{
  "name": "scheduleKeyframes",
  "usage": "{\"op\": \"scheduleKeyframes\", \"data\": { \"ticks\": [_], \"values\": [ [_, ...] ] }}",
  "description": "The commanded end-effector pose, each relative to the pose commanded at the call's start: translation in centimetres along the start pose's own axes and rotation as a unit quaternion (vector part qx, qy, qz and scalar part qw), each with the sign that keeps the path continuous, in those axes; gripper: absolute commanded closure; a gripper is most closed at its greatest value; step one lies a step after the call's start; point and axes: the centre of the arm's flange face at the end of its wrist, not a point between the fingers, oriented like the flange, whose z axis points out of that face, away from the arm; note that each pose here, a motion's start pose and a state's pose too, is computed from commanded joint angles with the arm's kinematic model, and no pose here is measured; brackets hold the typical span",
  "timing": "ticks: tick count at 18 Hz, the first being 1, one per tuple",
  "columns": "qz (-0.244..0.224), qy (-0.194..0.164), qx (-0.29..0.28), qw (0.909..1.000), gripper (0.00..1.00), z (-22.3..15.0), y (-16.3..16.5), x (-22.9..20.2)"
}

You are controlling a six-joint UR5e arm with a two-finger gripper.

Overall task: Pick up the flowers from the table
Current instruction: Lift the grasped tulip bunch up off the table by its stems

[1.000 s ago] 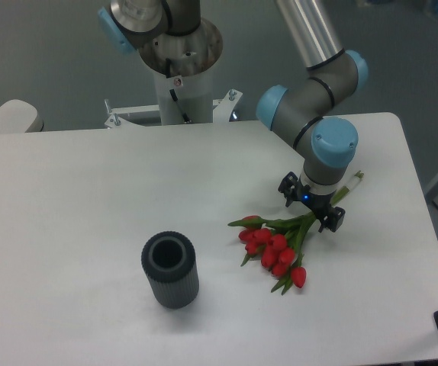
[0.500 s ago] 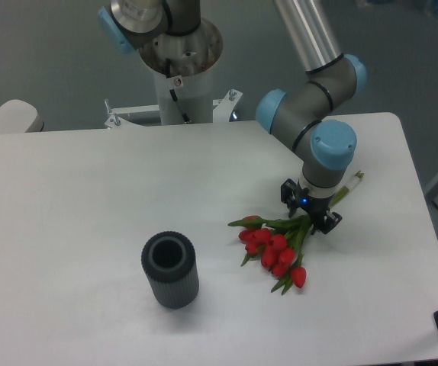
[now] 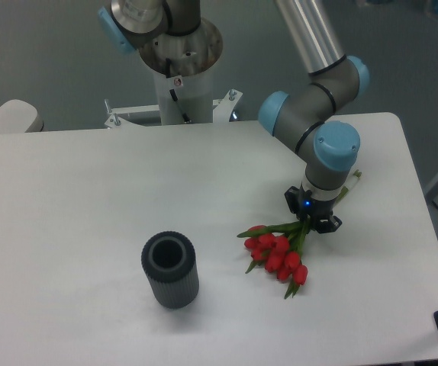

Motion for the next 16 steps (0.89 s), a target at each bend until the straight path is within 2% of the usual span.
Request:
{"op": "scheduleKeyframes", "data": {
  "ticks": [3, 7, 10, 13, 14, 16],
  "values": [
    [0.005, -0.027, 0.027, 0.9992, 0.81, -3.2, -1.4, -1.9],
    [0.011, -0.065, 0.117, 0.9910, 0.81, -9.3, -3.5, -3.9],
    [0.014, -0.077, 0.191, 0.9785, 0.81, -13.4, -4.4, -5.7],
    [0.022, -0.094, 0.234, 0.9674, 0.81, -16.5, -6.1, -6.0],
    [0.008, -0.093, 0.255, 0.9623, 0.81, -17.4, -6.7, -6.3],
    [-0.032, -0.083, 0.310, 0.9464, 0.81, -19.0, -7.1, -7.0]
  ]
}}
